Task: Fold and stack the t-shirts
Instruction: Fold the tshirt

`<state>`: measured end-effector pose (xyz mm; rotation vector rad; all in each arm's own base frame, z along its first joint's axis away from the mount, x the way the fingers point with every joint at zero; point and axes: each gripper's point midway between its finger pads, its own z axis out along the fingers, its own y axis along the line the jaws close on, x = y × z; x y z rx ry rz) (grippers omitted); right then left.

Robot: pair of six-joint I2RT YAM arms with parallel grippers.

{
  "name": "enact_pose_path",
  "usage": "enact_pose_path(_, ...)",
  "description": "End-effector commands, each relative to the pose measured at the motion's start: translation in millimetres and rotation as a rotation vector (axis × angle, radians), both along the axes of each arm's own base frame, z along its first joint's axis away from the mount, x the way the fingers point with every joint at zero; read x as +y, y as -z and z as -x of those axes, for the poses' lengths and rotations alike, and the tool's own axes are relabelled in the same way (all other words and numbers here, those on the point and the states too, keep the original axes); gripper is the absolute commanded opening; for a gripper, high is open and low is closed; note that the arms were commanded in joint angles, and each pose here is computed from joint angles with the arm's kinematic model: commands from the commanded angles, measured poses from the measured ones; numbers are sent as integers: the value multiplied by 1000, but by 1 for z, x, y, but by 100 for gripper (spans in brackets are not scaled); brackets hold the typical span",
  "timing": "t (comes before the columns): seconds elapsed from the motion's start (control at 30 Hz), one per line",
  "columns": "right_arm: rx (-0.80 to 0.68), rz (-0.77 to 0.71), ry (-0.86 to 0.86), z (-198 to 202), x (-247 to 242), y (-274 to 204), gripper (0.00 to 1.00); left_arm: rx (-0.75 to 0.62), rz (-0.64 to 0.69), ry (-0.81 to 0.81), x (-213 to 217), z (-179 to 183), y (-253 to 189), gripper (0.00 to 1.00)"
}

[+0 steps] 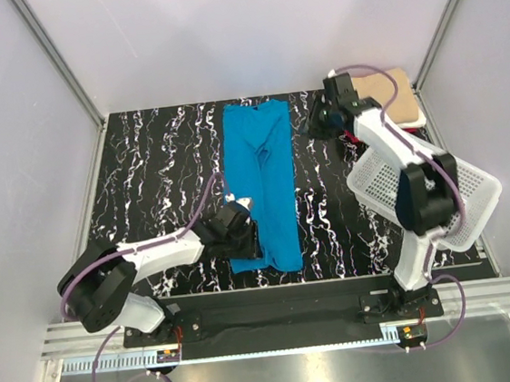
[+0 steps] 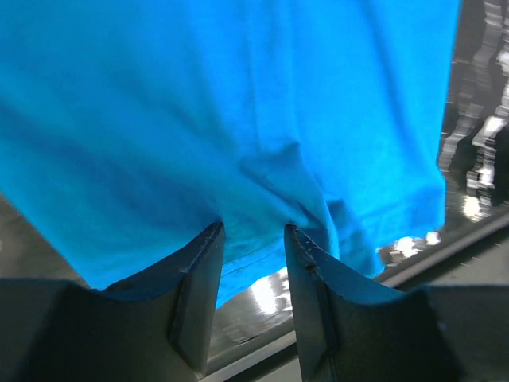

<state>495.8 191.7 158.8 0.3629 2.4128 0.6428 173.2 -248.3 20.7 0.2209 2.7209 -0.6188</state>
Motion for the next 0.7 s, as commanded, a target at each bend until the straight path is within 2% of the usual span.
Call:
enact_pose_path(0.0,67,34,-1,77,-7,5,41,45,33,33,-22,12,5,42)
enact_pose_path(0.03,136,58,-15,107,-11,34,41,40,34,40,-24,15,2,42)
enact_pose_path(0.1,131,52,-76,143,0,29,41,14,33,28,-19,16,-7,42)
enact_pose_path(0.13,201,46,-80,169,-1,49,41,5,22,19,-13,16,-8,42)
enact_pose_path(0.2,195,24,-133,199,13,46,41,-33,-11,11,-1,15,-12,43)
enact_pose_path(0.23,229,38,-147,218,14,59,41,-43,-27,12,7,18,-20,44)
enact_pose_path(0.3,238,12,-192,243,25,57,41,-66,-94,9,25,19,-25,45)
enact_pose_path(0.4,276,-5,-203,273,28,71,43,-97,-71,13,31,22,-39,47)
enact_pose_path(0.47,315,12,-217,295,26,86,44,-87,-67,5,37,29,-35,48)
enact_pose_path(0.67,334,-71,-239,327,27,100,46,-47,-28,-47,44,41,-17,52)
